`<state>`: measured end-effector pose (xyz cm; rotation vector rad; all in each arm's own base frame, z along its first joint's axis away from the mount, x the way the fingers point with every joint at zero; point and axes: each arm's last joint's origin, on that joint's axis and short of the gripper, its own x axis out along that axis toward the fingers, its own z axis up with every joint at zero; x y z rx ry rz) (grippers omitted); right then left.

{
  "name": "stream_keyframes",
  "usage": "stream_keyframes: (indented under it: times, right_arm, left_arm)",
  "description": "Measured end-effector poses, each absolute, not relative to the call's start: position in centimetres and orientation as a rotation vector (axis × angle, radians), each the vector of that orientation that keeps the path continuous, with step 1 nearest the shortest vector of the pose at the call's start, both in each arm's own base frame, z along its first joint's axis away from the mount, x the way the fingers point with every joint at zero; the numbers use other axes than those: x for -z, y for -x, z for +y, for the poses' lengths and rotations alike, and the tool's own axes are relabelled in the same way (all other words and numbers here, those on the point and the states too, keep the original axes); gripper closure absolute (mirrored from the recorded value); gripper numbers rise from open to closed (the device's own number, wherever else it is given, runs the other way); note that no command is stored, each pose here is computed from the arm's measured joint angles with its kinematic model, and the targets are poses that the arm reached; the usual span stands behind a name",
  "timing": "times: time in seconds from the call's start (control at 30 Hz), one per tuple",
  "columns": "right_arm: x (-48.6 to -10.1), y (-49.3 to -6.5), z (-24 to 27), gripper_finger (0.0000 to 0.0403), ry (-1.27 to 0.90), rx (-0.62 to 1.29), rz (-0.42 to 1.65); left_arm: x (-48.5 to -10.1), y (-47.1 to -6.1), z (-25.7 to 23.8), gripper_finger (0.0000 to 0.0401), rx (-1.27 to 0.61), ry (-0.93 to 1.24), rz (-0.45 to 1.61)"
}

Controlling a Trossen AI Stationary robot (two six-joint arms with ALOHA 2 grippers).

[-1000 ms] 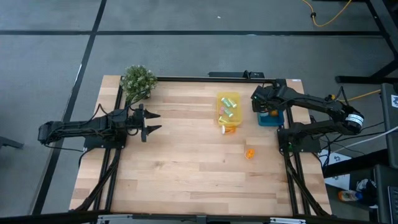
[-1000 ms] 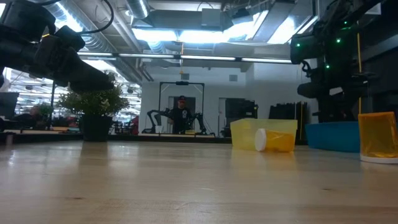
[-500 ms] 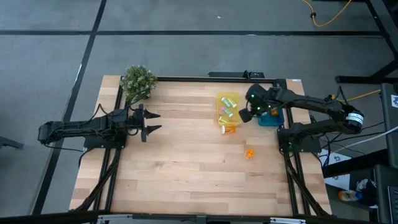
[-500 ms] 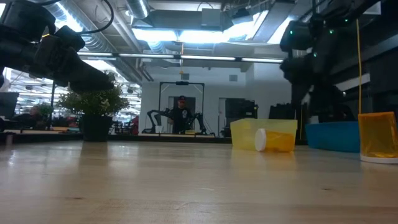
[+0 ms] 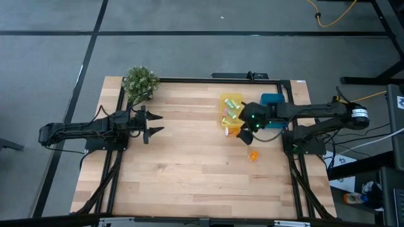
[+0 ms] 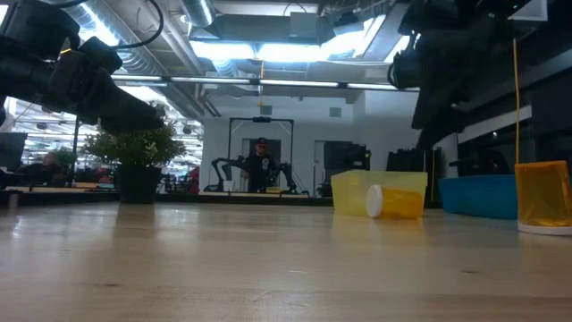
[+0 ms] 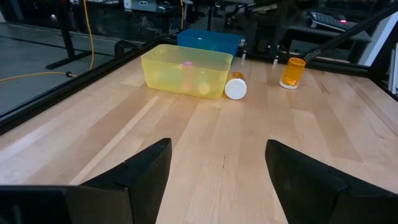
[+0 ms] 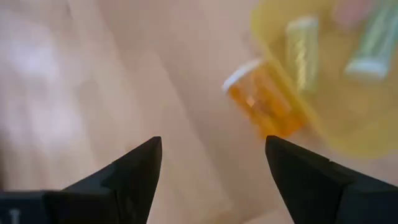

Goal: Pick and place medicine bottles into bin by pill shape (circle, oval)
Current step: Put the large orange pill bottle into the blue bin

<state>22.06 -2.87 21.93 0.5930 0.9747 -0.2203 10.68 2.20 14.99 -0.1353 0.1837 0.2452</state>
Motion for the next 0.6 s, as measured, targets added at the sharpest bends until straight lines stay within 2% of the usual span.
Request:
stream_keyframes:
  times: [0.13, 0.3, 0.6]
  right_arm:
    - [-21.5, -22.9, -1.9, 0.0114, -0.403, 0.240, 0.958]
    - [-18.8, -24.2, -0.4, 0.0114, -0.163, 0.155, 1.097]
    - [-16.2, -25.4, 0.6, 0.0114, 0.091, 0.256, 1.169]
  left_arm:
    - [-15.0, -10.7, 2.2, 0.0147, -0.245, 0.135, 0.183]
    - [-15.0, -10.7, 2.2, 0.0147, -0.245, 0.135, 0.184]
    - [-15.0, -10.7, 2.2, 0.0147, -0.245, 0.135, 0.183]
